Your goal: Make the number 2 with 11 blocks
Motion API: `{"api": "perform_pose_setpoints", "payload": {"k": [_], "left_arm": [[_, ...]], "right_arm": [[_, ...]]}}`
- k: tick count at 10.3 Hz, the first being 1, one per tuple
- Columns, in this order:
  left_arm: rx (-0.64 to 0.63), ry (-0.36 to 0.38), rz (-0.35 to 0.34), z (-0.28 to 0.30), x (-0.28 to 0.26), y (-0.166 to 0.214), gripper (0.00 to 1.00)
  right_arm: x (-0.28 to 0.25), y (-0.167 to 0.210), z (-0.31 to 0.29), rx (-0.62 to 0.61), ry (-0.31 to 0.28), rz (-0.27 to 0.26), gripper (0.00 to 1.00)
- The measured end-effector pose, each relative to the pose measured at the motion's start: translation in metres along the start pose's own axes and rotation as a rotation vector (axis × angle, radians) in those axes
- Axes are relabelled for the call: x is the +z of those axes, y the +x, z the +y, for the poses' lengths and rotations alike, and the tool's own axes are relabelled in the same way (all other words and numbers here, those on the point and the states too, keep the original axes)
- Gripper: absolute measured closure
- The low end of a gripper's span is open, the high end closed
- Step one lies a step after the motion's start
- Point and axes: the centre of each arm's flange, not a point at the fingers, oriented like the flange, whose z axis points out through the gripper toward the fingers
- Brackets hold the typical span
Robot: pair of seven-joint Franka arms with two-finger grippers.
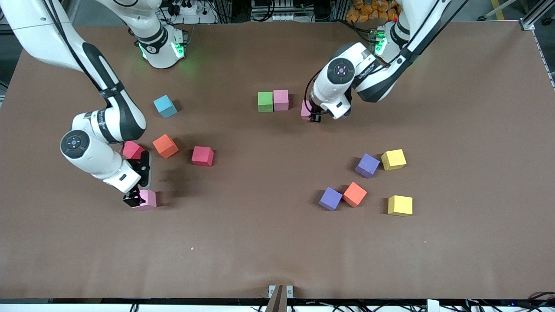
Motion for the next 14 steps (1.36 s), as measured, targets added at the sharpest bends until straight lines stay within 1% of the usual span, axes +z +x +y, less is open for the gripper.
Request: {"api": "perform_pose_setpoints", "payload": {"k": [2,5,7,11,13,14], "left_arm": [[-0.052,-0.017,-0.003,-0.017,0.015,0.007,0.44],[-0.079,-0.049,-0.051,-0.039,0.03,0.007,0.44],[-0.063,-0.066,-0.077,-0.049,0.037,0.006,0.44],[-0.03,-0.079,-0.11,-0.065,0.043,-0.004,0.44],[-0.023,-0.067,-0.127,-0.069,0.049,-0.007,0.44],[-0.021,-0.06,-0.136,-0.071,0.052,-0.009,0.44]], "right_arm": [[0.011,-0.011,0.004,0.0,0.004,-0.01,0.0],[0.029,-0.017,0.008,0.009,0.004,-0.004,0.0],[0.049,-0.024,0.006,0.02,-0.017,0.002,0.0],[0.058,-0.022,0.006,0.018,-0.015,0.009,0.01],[0.059,-0.022,0.005,0.025,-0.013,0.01,0.11],[0.06,-0.022,0.005,0.034,-0.011,0.01,0.26]]}}
